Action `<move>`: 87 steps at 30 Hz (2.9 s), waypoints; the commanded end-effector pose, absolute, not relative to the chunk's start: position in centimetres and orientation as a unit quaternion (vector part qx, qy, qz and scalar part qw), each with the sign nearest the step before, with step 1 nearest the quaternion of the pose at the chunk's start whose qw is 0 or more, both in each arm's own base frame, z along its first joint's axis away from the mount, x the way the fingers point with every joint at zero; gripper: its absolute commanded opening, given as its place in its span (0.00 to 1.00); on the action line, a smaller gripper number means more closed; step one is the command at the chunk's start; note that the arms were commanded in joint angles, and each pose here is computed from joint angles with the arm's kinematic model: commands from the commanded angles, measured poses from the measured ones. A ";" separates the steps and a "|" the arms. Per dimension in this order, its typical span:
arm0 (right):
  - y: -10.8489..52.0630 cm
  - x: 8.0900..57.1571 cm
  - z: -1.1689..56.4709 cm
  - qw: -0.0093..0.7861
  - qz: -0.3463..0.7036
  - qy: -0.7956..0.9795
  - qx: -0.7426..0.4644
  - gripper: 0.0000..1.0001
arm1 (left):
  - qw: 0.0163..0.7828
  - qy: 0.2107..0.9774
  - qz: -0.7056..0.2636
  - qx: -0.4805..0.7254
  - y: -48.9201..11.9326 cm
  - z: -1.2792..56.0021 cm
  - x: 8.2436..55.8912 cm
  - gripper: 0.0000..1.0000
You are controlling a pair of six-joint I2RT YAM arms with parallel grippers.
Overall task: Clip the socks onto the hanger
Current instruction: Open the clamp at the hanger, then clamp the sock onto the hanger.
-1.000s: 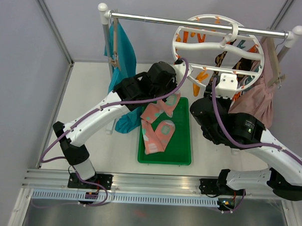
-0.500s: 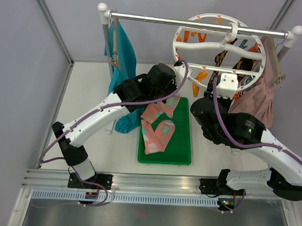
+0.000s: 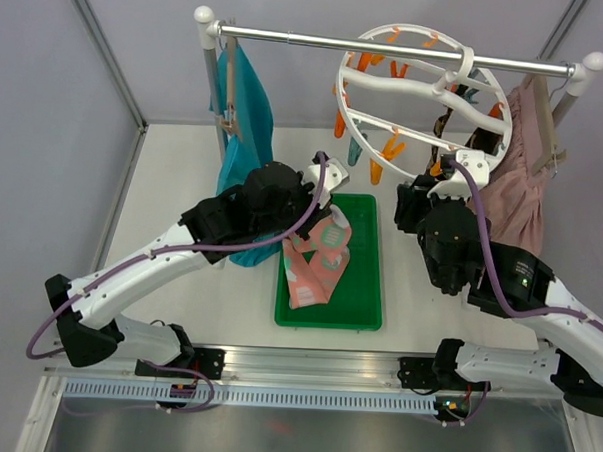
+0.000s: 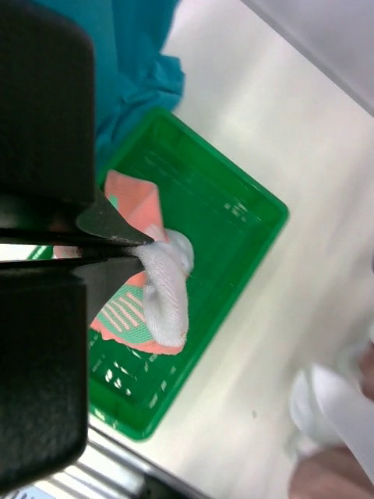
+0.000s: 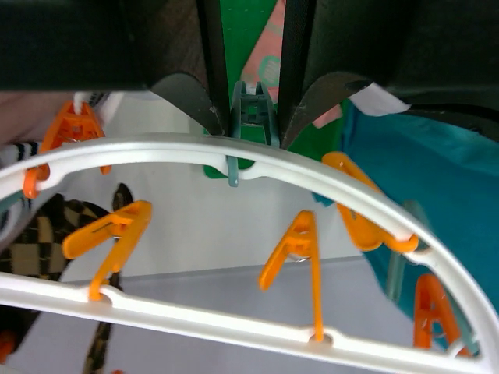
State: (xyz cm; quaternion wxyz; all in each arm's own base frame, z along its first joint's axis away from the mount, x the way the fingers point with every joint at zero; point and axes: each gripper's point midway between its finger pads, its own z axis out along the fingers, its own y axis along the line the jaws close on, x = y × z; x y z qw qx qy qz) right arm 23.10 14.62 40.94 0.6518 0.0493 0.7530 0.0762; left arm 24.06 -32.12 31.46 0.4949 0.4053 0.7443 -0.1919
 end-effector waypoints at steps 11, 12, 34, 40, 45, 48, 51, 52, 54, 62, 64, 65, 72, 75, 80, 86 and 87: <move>22.0 22.6 42.2 0.645 0.230 0.728 -0.025 0.00 | 0.534 0.658 -0.369 0.382 -37.4 37.5 21.5 0.02; 22.0 22.6 42.2 0.645 0.231 0.728 -0.024 0.00 | 0.535 0.657 -0.371 0.381 -37.6 37.6 21.6 0.02; 23.0 23.1 41.7 0.643 0.216 0.733 -0.039 0.00 | 0.537 0.645 -0.381 0.388 -38.6 39.3 21.8 0.02; 22.9 23.2 41.6 0.644 0.212 0.734 -0.039 0.00 | 0.538 0.646 -0.377 0.389 -38.5 39.3 21.9 0.02; 22.4 23.2 41.5 0.647 0.202 0.735 -0.036 0.00 | 0.543 0.645 -0.376 0.386 -38.1 39.6 22.0 0.02; 22.5 23.3 41.4 0.646 0.202 0.735 -0.040 0.00 | 0.543 0.640 -0.381 0.386 -38.1 39.9 21.8 0.02; 22.6 23.2 41.4 0.646 0.201 0.735 -0.042 0.00 | 0.542 0.638 -0.386 0.387 -38.0 40.1 21.7 0.02; 22.6 23.3 41.3 0.646 0.200 0.735 -0.042 0.00 | 0.542 0.639 -0.387 0.385 -38.0 40.1 21.7 0.02; 22.5 23.2 41.3 0.647 0.200 0.735 -0.044 0.00 | 0.541 0.639 -0.389 0.385 -37.9 40.2 21.7 0.02; 22.3 23.3 41.2 0.650 0.194 0.734 -0.048 0.00 | 0.528 0.640 -0.408 0.381 -37.8 40.3 21.8 0.02; 22.4 23.2 41.1 0.650 0.194 0.733 -0.051 0.00 | 0.524 0.638 -0.416 0.380 -37.7 40.4 21.8 0.02; 22.3 23.2 41.2 0.650 0.194 0.733 -0.050 0.00 | 0.523 0.637 -0.419 0.381 -37.8 40.4 21.7 0.02; 22.3 23.3 40.9 0.651 0.186 0.734 -0.053 0.00 | 0.517 0.634 -0.433 0.379 -37.6 40.9 21.6 0.02; 22.2 23.4 40.7 0.652 0.180 0.735 -0.053 0.00 | 0.513 0.629 -0.442 0.382 -37.6 41.1 21.4 0.02; 22.2 23.5 40.9 0.655 0.179 0.732 -0.053 0.00 | 0.502 0.624 -0.454 0.391 -37.8 41.1 20.9 0.02; 22.3 23.6 40.5 0.654 0.172 0.735 -0.056 0.00 | 0.497 0.625 -0.457 0.391 -38.0 41.2 21.0 0.02; 22.2 23.6 40.5 0.654 0.171 0.735 -0.056 0.00 | 0.497 0.625 -0.457 0.392 -38.0 41.2 21.0 0.02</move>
